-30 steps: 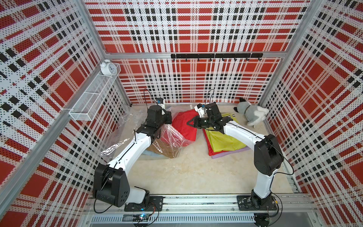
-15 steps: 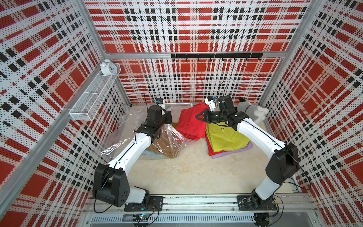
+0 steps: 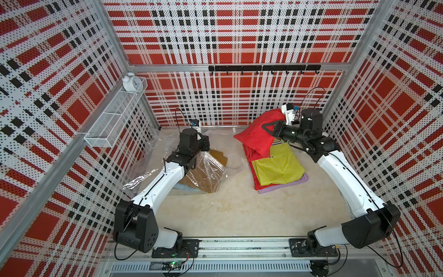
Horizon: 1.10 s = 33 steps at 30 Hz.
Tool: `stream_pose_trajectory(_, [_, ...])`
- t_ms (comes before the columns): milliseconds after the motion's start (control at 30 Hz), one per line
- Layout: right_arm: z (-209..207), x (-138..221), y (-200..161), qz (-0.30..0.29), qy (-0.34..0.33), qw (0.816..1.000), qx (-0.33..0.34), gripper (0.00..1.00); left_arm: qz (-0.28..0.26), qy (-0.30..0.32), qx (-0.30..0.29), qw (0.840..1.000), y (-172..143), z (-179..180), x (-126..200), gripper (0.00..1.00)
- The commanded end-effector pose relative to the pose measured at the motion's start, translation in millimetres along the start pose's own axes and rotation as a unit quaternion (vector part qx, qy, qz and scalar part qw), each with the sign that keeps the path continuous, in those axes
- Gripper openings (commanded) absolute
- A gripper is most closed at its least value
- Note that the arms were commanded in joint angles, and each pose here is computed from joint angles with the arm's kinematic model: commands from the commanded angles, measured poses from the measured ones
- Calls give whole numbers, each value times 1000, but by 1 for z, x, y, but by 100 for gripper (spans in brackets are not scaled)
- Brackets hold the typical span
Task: Take the trousers out of the vacuum bag
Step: Place the trousers at the center of the board.
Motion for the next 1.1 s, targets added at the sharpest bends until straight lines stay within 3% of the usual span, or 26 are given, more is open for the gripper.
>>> stream_pose_trajectory(0, [23, 24, 36, -72, 28, 996, 35, 0, -33, 0, 2, 999, 18, 0, 3, 0])
stream_pose_trajectory(400, [-19, 11, 64, -140, -23, 990, -7, 0, -35, 4, 3, 999, 20, 2, 4, 0])
stream_pose_trajectory(833, [-81, -7, 78, -238, -90, 963, -85, 0, -34, 4, 3, 999, 20, 3, 4, 0])
stream_pose_trajectory(1067, [-77, -27, 83, -244, -86, 962, -89, 0, -35, 6, 3, 999, 21, 4, 4, 0])
Point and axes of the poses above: each gripper's point midway between its finger pads, its own x axis back along the fingers, its own z axis along the line the jaws close on, y = z × x, the point moved 1 cm from there along x, back along the fingers, and after that the axes turned 10 degrees about x, right-handed, at the moved point
